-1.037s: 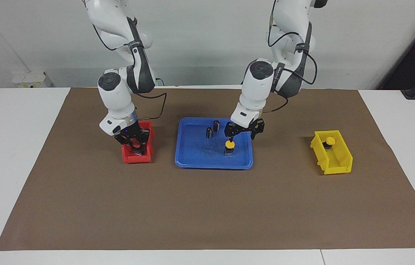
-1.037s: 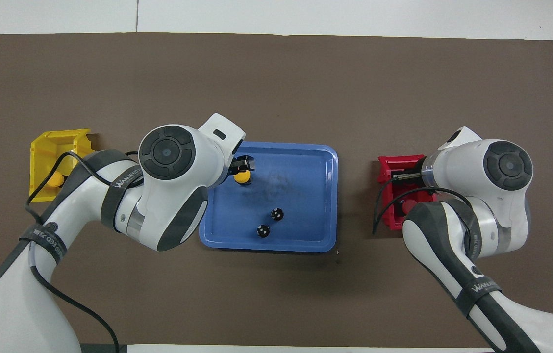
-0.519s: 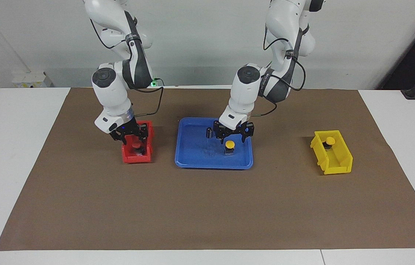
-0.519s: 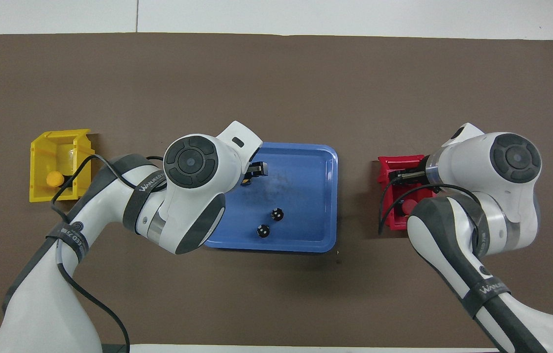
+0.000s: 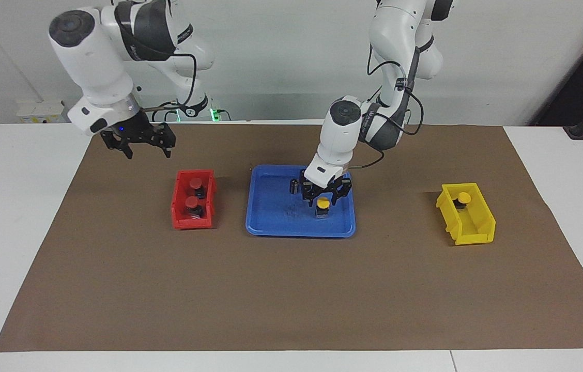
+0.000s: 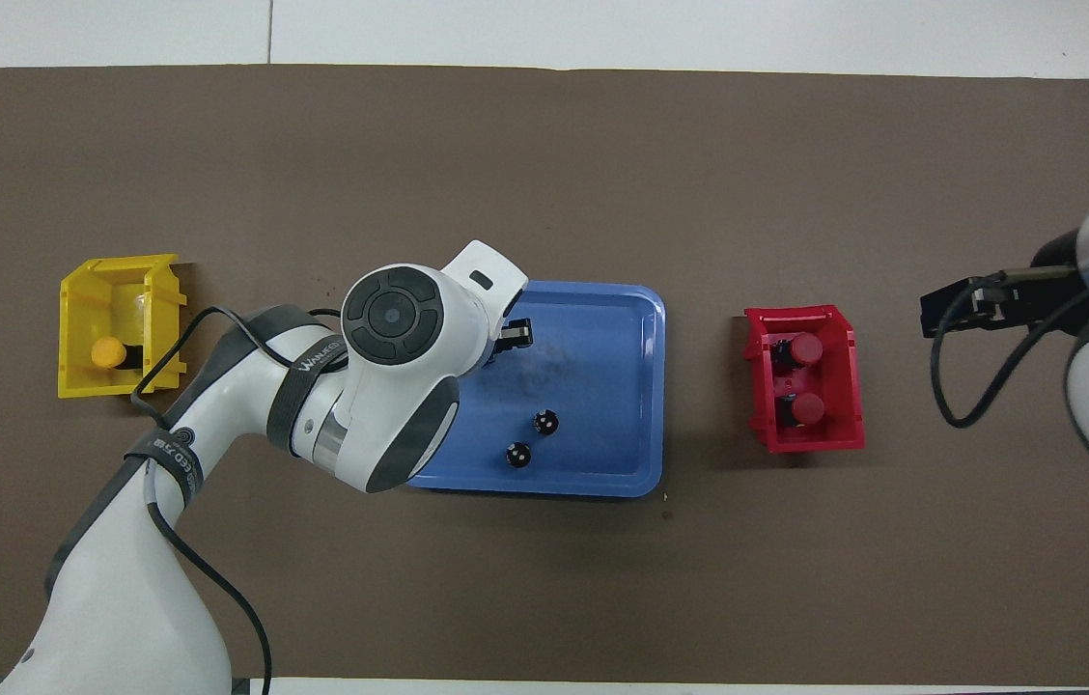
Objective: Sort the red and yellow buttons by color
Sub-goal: 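Carry the yellow button toward the yellow bin while the right gripper withdraws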
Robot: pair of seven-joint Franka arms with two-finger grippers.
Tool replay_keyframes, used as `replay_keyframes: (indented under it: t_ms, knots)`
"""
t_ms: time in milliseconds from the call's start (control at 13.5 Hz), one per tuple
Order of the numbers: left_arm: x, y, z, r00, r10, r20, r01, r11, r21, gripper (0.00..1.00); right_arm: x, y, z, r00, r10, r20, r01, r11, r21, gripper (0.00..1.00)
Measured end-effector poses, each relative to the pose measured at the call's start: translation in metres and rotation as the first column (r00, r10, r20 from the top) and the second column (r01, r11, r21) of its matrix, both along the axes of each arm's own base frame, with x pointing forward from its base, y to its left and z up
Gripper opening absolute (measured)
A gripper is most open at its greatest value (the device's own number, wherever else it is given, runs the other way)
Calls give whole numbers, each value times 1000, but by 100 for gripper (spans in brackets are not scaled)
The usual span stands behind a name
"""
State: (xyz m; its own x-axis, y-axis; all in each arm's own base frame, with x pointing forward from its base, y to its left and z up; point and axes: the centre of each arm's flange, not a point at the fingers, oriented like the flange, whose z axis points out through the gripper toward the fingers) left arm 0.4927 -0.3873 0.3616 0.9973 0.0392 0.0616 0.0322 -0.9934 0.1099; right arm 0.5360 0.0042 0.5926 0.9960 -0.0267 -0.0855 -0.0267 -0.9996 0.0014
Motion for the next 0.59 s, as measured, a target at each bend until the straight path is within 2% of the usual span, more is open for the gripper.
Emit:
replay_keyframes:
  t_ms: [74, 296, 444, 593]
  knots:
    - [2, 0, 2, 1000, 8, 0, -8, 1000, -6, 41, -2, -9, 12, 1000, -16, -4, 16, 1000, 0, 100]
    - [17, 8, 27, 998, 54, -39, -53, 999, 13, 41, -7, -25, 23, 999, -43, -23, 43, 999, -3, 100]
    - [45, 36, 77, 993, 91, -82, -88, 995, 38, 41, -8, -41, 26, 997, -74, -21, 74, 997, -3, 100]
    - [79, 102, 141, 991, 75, -110, -69, 996, 50, 41, -8, -59, 26, 994, -104, -22, 104, 995, -1, 100]
